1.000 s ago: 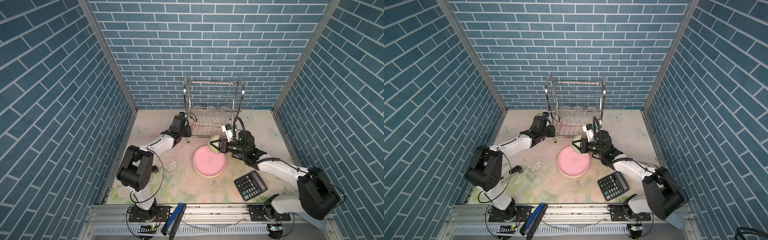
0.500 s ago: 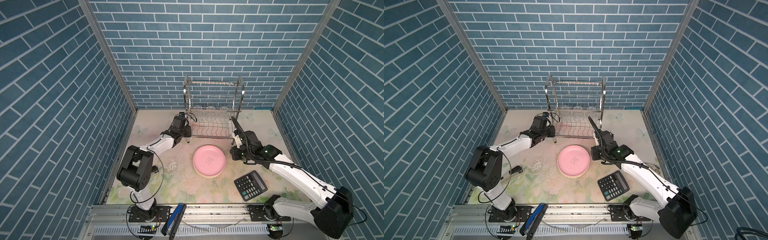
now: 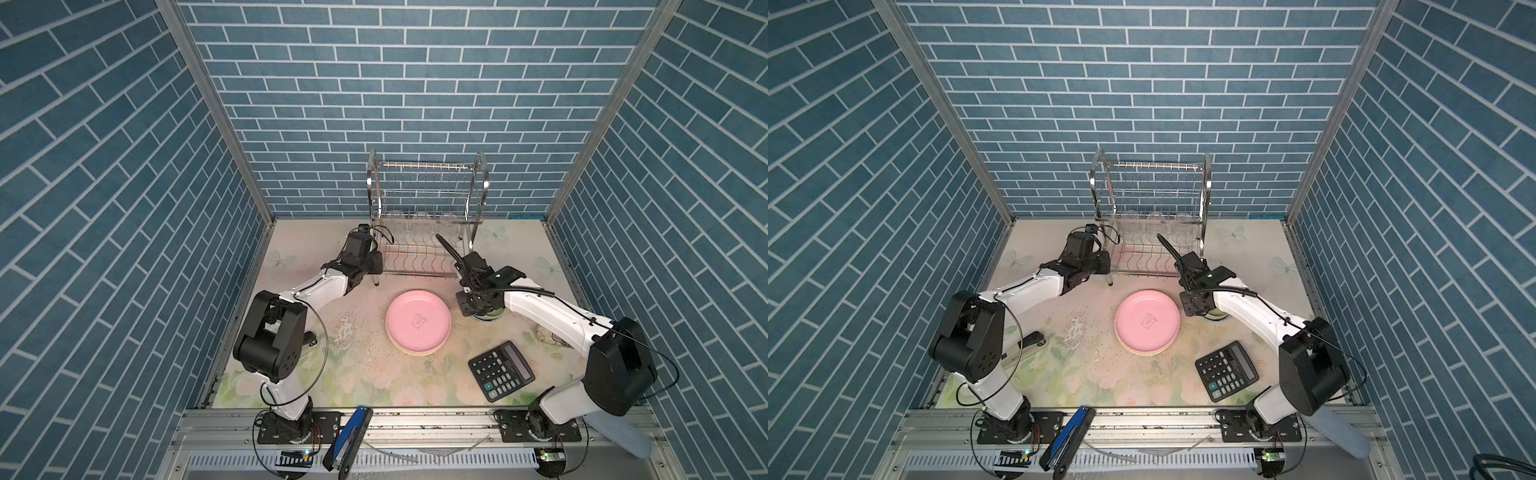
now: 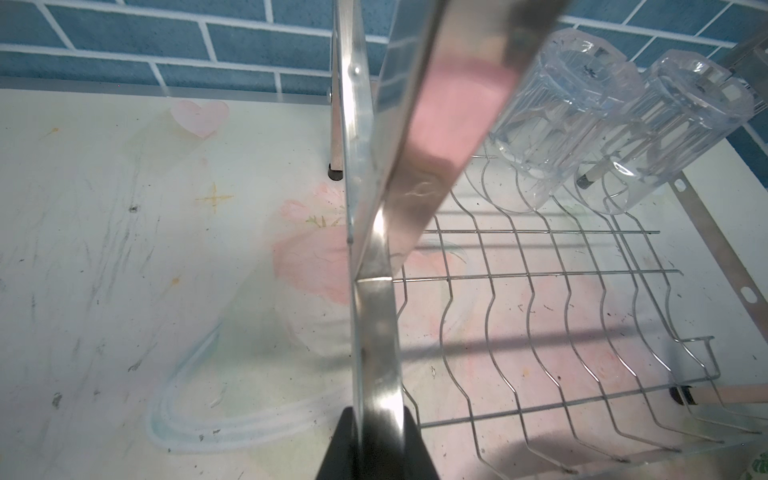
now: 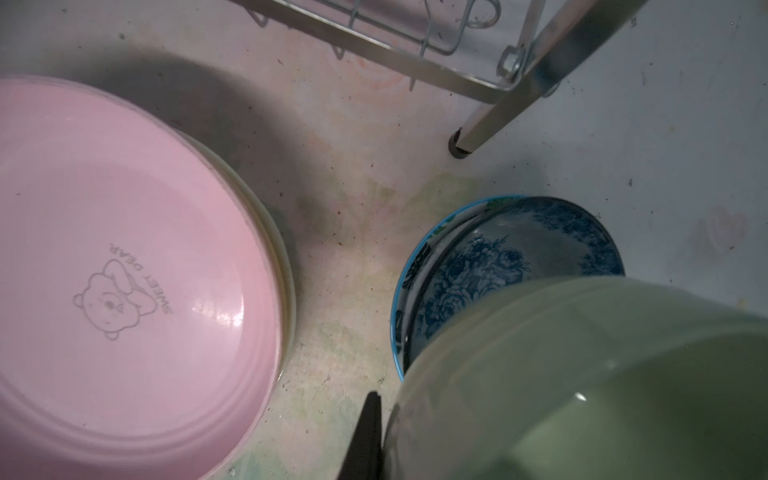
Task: Unload the mixed dishes from the dish rack
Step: 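Lower the pale green bowl into the blue floral bowl and open the right gripper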
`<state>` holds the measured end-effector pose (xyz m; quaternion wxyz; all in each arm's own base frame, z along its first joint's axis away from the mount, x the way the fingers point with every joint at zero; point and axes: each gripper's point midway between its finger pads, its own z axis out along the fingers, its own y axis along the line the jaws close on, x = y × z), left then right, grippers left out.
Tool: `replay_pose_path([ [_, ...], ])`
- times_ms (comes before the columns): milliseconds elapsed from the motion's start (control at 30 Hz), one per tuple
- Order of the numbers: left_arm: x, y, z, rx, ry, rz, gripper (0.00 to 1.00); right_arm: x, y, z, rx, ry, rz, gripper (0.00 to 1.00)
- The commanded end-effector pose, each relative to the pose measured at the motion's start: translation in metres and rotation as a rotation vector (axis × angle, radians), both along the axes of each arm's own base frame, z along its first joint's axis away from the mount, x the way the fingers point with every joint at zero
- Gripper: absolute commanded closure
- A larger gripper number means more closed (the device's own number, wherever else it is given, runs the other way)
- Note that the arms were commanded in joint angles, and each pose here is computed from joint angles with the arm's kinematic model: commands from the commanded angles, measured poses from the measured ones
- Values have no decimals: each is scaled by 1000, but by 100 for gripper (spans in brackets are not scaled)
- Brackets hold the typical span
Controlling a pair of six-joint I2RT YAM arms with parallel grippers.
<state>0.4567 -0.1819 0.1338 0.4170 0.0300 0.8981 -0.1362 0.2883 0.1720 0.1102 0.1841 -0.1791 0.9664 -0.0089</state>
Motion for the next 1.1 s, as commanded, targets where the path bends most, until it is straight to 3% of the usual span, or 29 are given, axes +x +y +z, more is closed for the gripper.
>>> replay_pose_path([
  [0,1,11,-13,-42,55,80,91,12,-1,16,-4,-28,19,100],
  [467,1,11,-16,-39,60,82,91,23,-4,-8,41,52,-12,100],
  [833,2,10,-14,-40,58,80,91,22,-7,-22,41,88,-35,70],
  [1067,1,11,-16,-40,61,82,91,19,-12,-11,42,70,-52,64],
])
